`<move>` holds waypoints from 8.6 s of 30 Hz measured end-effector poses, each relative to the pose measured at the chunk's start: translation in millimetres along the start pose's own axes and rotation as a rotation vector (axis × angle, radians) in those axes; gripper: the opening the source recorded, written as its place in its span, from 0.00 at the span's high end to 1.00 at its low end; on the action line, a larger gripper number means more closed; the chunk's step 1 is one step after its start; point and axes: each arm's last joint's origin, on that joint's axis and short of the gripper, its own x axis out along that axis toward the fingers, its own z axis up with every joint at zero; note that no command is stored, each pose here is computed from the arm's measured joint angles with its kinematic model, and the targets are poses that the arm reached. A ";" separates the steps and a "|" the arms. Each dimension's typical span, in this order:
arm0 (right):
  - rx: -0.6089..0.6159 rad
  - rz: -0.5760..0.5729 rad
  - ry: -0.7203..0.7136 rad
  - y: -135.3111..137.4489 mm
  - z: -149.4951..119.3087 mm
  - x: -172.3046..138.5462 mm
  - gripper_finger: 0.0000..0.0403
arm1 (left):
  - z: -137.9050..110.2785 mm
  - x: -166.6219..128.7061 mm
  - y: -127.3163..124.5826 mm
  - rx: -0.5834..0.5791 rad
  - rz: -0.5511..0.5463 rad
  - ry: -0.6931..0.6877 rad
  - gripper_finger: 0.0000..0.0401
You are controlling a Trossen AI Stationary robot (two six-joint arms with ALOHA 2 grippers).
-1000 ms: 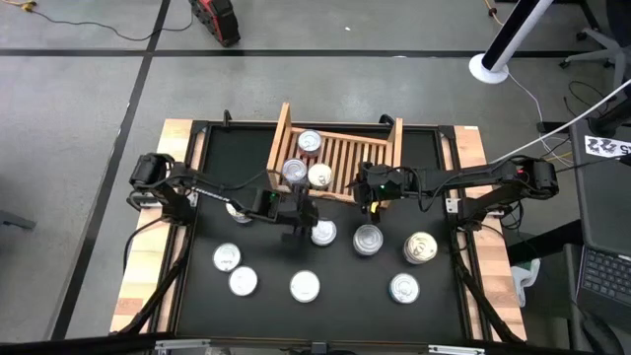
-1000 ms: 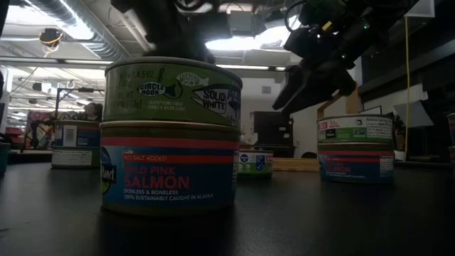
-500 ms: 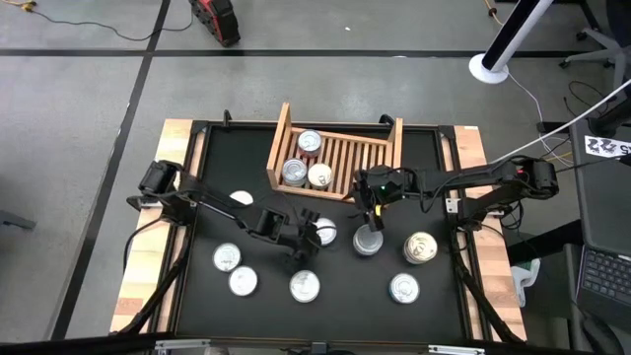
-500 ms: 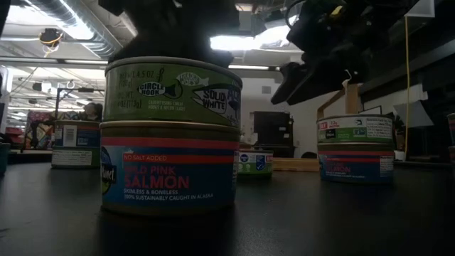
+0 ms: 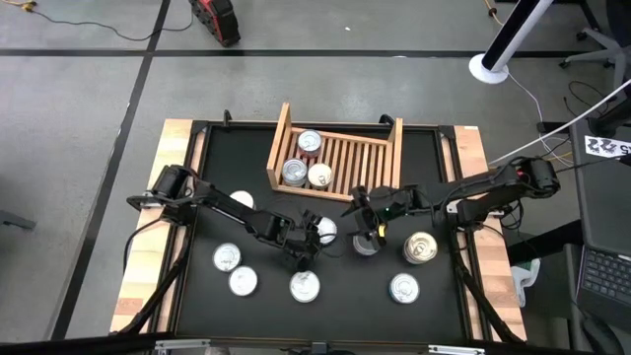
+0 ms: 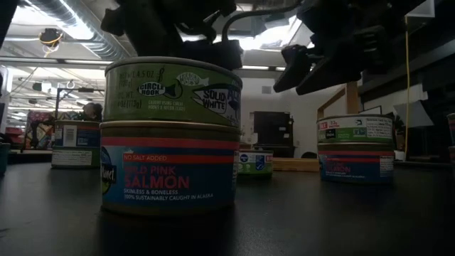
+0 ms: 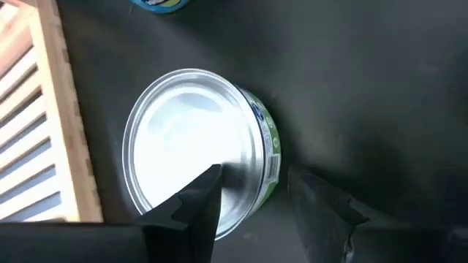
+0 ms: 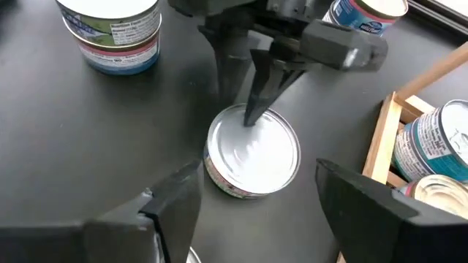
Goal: Stack canned seafood by type on shelf
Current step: Put the green tuna can on the shelf
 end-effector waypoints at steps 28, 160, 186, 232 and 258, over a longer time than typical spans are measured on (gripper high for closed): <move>-0.022 -0.054 0.057 8.1 -1.1 6.8 0.35 | 2.5 7.5 13.8 -0.277 0.068 -0.064 1.00; 0.032 -0.340 0.116 1.0 -13.3 48.1 0.65 | -14.2 -9.4 79.3 -0.365 0.139 -0.146 0.41; 0.038 -0.382 0.102 -1.0 -9.8 46.7 0.59 | -9.6 -12.2 71.8 -0.295 0.238 -0.101 0.67; 0.065 -0.534 -0.153 -11.6 32.1 -86.3 0.26 | -77.9 -6.4 210.6 -0.316 0.487 -0.025 0.64; 0.059 -0.512 -0.143 -10.6 30.8 -85.1 0.26 | -106.4 48.2 220.8 -0.295 0.479 -0.024 0.64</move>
